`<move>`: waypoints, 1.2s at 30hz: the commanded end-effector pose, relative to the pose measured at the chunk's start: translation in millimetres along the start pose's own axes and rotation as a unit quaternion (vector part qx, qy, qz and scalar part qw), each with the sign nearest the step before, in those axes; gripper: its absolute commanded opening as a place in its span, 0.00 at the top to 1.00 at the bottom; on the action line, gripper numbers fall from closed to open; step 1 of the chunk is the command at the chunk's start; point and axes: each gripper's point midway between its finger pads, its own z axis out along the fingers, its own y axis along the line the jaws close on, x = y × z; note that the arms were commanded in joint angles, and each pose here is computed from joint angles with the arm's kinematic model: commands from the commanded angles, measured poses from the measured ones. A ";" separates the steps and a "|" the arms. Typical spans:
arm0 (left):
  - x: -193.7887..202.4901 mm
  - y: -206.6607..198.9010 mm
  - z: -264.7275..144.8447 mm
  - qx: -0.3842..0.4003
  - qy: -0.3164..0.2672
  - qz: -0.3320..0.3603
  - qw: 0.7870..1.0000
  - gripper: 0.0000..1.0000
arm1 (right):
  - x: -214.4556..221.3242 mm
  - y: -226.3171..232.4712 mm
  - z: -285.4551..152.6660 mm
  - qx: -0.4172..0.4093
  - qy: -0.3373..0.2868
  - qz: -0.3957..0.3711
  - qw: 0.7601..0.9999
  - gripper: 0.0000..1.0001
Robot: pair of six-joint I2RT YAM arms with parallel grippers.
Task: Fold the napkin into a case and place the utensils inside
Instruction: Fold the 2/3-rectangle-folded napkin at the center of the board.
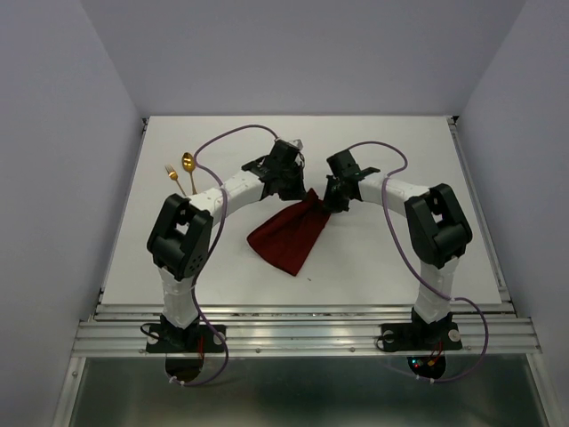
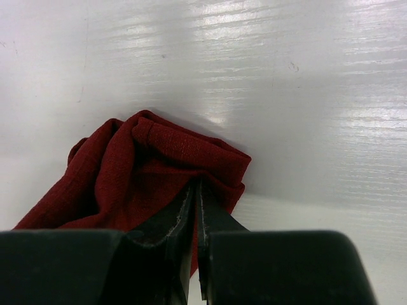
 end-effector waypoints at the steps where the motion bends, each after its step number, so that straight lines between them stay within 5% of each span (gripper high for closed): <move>1: -7.0 -16.6 5.2 -0.007 -0.009 -0.023 1.000 1.00 | 5.4 -1.7 8.7 0.015 0.006 0.005 1.000 0.90; 36: 6.5 -13.8 54.8 -0.028 -0.033 -0.234 0.971 1.00 | 8.4 4.4 3.4 -0.004 0.010 0.012 1.000 0.90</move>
